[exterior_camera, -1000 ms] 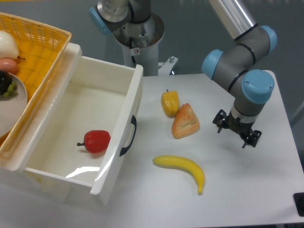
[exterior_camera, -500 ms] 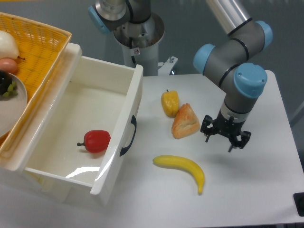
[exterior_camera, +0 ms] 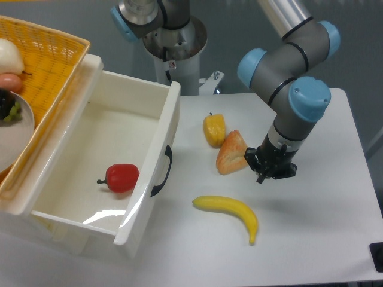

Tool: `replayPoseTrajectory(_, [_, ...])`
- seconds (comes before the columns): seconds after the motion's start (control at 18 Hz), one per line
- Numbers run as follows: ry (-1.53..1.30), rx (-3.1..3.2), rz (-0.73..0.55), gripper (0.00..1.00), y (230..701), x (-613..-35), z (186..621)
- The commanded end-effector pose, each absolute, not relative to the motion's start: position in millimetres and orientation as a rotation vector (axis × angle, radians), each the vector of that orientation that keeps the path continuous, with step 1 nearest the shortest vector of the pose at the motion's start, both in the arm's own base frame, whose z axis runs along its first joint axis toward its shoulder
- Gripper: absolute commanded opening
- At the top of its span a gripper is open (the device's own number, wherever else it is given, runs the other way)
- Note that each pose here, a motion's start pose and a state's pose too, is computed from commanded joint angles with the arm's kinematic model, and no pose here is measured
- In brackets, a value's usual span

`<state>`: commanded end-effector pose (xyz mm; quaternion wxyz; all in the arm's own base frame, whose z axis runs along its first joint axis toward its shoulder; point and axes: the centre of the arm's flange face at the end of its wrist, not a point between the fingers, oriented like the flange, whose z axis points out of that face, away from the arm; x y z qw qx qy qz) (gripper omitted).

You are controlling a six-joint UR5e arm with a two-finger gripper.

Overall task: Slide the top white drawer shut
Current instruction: 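Lower the gripper against the front panel of the open drawer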

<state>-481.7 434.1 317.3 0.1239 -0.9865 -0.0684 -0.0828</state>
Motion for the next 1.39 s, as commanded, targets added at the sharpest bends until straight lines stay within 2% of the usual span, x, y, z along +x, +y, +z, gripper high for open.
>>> replayPoseTrajectory(0.5, [-0.184, -2.768, -0.398, 0.0, 493, -419, 331])
replayPoseTrajectory(1.39, [-0.178, -2.686, -0.606, 0.0, 501, -386, 350])
